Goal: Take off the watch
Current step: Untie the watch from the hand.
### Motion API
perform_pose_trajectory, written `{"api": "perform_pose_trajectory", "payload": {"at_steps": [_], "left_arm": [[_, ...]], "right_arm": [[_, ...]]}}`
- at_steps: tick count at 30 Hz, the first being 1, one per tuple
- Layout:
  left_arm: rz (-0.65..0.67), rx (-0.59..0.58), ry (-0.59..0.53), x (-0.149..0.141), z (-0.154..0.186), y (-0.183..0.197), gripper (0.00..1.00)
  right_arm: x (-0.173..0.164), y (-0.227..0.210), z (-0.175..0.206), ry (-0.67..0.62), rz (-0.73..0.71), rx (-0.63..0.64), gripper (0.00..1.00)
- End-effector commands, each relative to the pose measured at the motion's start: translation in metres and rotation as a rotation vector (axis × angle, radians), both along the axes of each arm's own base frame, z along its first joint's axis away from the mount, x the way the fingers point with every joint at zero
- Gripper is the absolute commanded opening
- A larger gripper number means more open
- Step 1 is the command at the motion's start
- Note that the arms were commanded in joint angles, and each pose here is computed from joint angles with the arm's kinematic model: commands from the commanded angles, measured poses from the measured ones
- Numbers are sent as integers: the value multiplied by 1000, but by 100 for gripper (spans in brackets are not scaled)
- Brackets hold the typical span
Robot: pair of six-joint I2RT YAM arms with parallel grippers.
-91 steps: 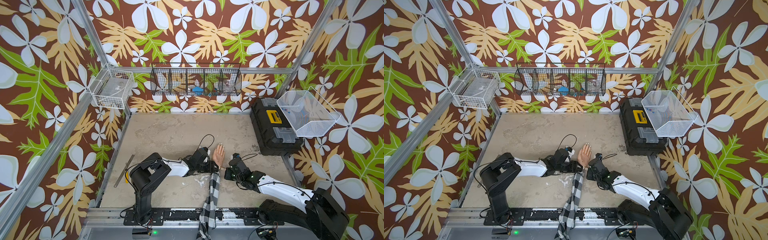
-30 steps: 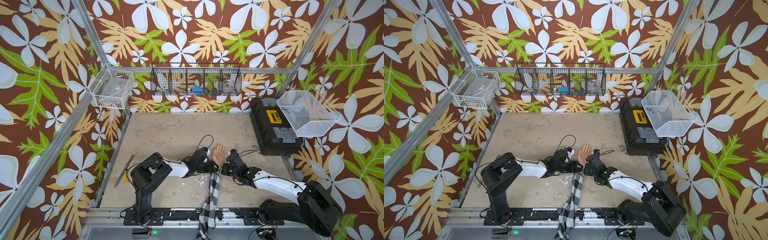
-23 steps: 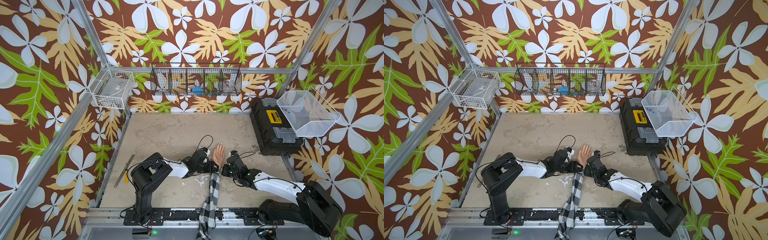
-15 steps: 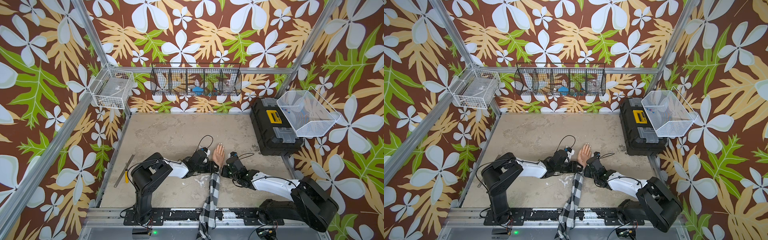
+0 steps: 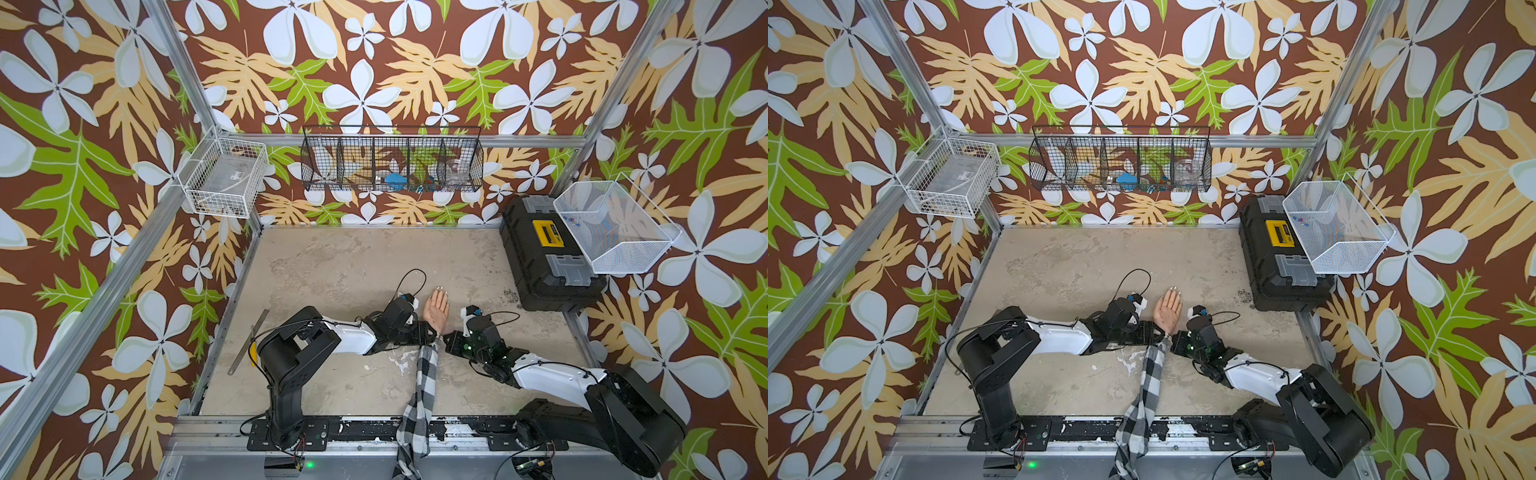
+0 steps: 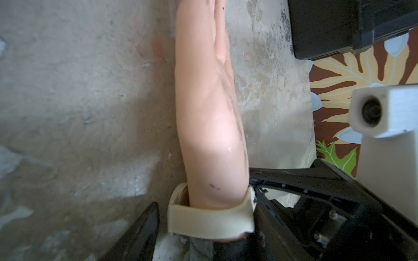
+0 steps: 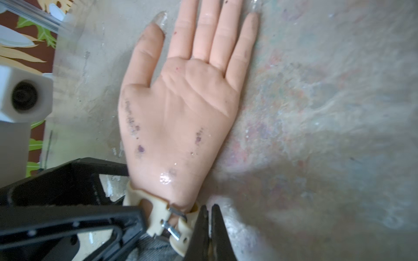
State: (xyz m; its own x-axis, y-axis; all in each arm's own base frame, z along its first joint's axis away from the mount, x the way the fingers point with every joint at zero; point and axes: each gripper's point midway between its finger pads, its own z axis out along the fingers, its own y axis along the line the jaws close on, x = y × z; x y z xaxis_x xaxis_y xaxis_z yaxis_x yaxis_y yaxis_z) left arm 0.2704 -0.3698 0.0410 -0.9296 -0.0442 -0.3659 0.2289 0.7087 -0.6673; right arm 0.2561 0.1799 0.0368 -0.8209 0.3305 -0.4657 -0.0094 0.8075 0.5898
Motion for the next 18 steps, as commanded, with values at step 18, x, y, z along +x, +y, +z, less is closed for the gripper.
{"api": "perform_pose_trajectory", "payload": {"at_steps": [18], "left_arm": [[-26, 228, -113, 14, 14, 23, 71]], "right_arm": [[4, 29, 18, -41, 76, 171, 0]]}}
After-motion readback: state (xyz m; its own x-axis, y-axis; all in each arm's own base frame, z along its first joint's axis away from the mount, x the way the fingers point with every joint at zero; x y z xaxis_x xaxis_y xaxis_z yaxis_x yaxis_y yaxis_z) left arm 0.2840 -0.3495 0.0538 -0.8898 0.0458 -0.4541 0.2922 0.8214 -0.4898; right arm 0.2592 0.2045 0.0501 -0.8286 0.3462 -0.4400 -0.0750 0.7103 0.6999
